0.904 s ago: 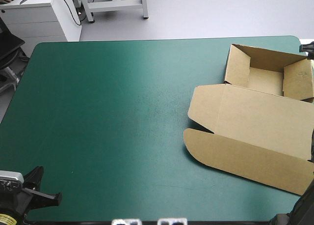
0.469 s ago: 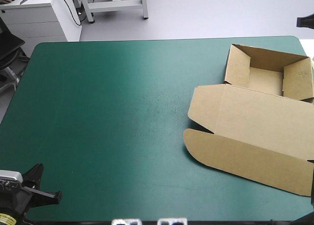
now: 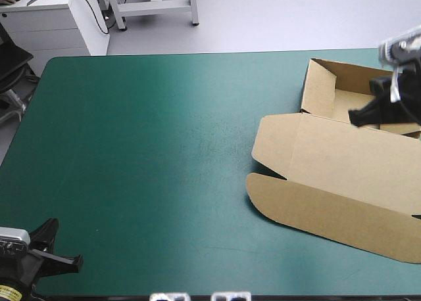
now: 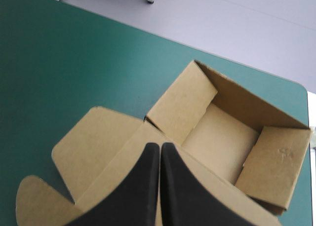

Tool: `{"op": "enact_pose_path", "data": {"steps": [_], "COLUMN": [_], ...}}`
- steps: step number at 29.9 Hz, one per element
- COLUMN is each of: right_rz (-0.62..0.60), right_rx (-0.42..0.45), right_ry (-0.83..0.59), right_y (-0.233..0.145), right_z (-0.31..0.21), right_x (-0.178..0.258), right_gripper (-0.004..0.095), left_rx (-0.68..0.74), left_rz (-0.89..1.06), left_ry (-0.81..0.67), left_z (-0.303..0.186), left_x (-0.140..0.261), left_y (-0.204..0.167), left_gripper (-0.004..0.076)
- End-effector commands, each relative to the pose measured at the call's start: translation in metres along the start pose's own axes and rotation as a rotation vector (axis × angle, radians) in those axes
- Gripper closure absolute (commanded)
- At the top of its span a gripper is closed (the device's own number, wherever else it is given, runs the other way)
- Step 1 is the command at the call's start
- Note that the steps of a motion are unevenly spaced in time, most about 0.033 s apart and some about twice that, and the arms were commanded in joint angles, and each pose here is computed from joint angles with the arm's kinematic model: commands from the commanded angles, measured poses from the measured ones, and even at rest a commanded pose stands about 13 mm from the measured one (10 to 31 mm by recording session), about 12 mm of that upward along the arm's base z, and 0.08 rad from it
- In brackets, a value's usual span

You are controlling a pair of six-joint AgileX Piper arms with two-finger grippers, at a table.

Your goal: Fold the box

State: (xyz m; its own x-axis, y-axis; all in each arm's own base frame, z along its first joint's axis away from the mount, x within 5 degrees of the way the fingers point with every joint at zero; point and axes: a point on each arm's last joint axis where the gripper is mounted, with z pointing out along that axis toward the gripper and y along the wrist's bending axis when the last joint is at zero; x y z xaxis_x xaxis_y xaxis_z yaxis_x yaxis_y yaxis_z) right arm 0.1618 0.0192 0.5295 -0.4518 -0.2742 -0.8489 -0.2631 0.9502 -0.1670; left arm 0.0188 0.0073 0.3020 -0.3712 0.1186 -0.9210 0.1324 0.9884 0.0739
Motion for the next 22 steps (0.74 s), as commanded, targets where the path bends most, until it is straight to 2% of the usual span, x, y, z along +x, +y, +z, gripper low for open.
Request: {"op": "enact_pose_path", "data": {"steps": [1, 6, 11, 16, 22], "right_rz": [-0.005, 0.028, 0.059, 0.108, 0.129], "right_rx": [0.041, 0.112, 0.144, 0.155, 0.149], "right_ry": [-0.017, -0.071, -0.168, -0.175, -0.181], "right_y": [0.009, 0.019, 0.031, 0.041, 0.048], "right_z": [-0.031, -0.059, -0.068, -0.063, -0.044], "right_x": [0.033, 0.093, 0.148, 0.196, 0.230], "right_gripper": [0.0914, 0.0913, 0.0912, 0.0912, 0.0912], "left_rx": [0.015, 0.040, 0.047, 0.047, 0.069], "left_rz": [-0.014, -0.035, -0.041, -0.041, -0.059], "left_ry": [-0.082, -0.080, -0.079, -0.079, -0.074], "left_z": [-0.002, -0.002, -0.002, -0.002, -0.001], "left_x": [-0.013, -0.013, -0.013, -0.013, -0.012], "left_y": [-0.001, -0.003, -0.003, -0.003, -0.005], "left_gripper": [0.0732, 0.0732, 0.0732, 0.0732, 0.0732]}}
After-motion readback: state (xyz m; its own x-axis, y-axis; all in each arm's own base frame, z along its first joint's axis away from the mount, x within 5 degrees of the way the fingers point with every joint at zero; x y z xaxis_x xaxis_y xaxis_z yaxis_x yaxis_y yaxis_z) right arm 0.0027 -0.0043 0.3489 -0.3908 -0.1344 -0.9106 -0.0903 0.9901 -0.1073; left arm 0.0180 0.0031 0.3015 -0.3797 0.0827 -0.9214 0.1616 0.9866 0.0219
